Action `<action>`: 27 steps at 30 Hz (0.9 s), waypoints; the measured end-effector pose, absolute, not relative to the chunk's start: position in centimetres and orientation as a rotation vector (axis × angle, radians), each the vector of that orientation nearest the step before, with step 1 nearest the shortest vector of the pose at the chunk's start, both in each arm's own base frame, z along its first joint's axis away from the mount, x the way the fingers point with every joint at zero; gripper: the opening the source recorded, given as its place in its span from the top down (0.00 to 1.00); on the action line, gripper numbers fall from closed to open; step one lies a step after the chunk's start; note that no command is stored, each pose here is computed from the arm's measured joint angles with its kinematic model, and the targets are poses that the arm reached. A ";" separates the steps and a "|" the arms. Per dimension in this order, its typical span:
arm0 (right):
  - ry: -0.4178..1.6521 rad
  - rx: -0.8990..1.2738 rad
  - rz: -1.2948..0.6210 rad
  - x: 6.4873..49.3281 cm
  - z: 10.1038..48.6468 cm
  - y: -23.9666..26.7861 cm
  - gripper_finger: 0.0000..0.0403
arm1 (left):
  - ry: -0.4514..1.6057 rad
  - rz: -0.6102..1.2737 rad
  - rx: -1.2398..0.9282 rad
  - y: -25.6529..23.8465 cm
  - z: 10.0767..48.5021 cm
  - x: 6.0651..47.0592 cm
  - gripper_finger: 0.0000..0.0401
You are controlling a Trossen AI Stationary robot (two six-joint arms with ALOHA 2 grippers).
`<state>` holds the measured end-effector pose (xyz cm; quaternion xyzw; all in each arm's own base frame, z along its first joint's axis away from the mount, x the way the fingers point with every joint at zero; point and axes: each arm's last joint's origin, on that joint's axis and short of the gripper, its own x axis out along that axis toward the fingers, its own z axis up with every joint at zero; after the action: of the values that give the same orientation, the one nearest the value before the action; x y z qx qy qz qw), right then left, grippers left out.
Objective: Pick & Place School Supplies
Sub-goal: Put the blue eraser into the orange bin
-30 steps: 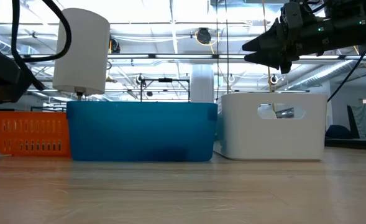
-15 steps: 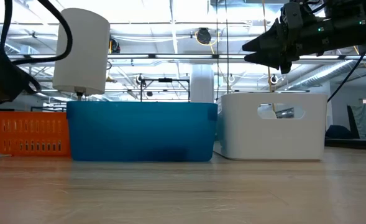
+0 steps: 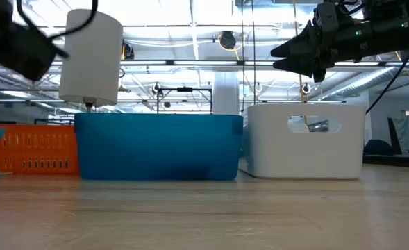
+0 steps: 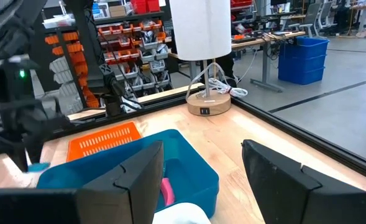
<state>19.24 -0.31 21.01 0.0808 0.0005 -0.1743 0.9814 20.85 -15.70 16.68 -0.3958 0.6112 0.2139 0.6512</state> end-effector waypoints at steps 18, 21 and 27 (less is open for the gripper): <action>0.000 0.163 -0.351 19.2 21.0 -0.3 0.48 | 0.932 0.464 -0.837 -12.0 22.8 20.0 0.79; 0.001 0.163 -0.351 19.2 21.0 -0.3 0.48 | 0.955 0.509 -0.809 -11.0 22.6 20.2 0.80; 0.001 0.163 -0.351 19.2 21.0 -0.3 0.48 | 1.054 0.628 -0.777 -9.2 21.5 20.6 0.79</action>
<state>19.24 -0.31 21.01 0.0808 0.0007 -0.1745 0.9813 20.56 -9.23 21.49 -0.3551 0.4820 0.2871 0.7478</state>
